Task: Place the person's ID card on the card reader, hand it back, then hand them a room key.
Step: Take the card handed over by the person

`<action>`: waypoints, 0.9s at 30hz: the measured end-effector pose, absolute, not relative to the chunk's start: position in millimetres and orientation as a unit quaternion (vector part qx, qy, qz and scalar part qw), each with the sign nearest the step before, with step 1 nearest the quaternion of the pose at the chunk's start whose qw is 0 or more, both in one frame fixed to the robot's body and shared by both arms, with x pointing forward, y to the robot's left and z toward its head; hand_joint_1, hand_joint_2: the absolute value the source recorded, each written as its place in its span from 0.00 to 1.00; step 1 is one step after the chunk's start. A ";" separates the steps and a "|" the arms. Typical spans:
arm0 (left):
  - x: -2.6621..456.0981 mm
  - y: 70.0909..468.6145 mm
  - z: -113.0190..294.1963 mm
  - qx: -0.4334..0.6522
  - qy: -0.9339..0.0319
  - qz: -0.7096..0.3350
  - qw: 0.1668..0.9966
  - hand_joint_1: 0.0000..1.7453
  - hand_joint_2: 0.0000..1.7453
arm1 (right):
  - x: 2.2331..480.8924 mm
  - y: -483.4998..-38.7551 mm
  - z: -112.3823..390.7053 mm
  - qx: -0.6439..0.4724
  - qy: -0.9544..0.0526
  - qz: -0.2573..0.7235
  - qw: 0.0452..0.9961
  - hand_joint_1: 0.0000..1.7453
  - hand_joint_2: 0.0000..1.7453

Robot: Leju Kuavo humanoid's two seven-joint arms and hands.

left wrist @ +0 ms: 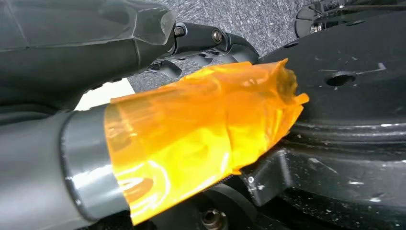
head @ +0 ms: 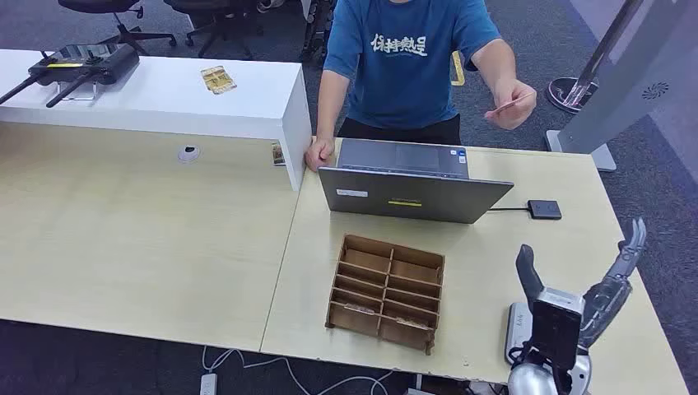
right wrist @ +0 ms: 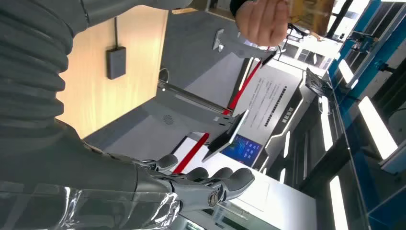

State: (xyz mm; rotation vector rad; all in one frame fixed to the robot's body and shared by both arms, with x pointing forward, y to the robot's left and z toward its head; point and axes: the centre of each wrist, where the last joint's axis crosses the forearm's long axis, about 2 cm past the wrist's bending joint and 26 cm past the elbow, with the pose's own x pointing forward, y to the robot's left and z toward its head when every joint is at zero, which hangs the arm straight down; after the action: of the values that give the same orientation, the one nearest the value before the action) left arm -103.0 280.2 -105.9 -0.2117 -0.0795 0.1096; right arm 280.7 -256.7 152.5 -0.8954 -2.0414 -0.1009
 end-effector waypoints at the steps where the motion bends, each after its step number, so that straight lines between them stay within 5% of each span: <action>1: -103.0 280.6 -105.9 -0.106 -0.040 0.053 0.992 0.00 0.00 | 283.2 -257.5 154.1 -0.362 -0.822 -0.038 0.438 0.00 1.00; 27: -93.3 312.6 -106.9 -0.113 -0.034 -0.024 0.993 0.00 0.00 | 408.5 -277.7 259.0 -0.569 -0.751 0.167 0.290 0.00 1.00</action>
State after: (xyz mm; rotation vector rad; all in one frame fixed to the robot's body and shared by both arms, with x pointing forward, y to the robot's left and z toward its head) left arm -93.3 312.6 -106.9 -0.2272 -0.0687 -0.0491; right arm 408.5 -277.7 259.0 -1.5189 -2.0039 0.4444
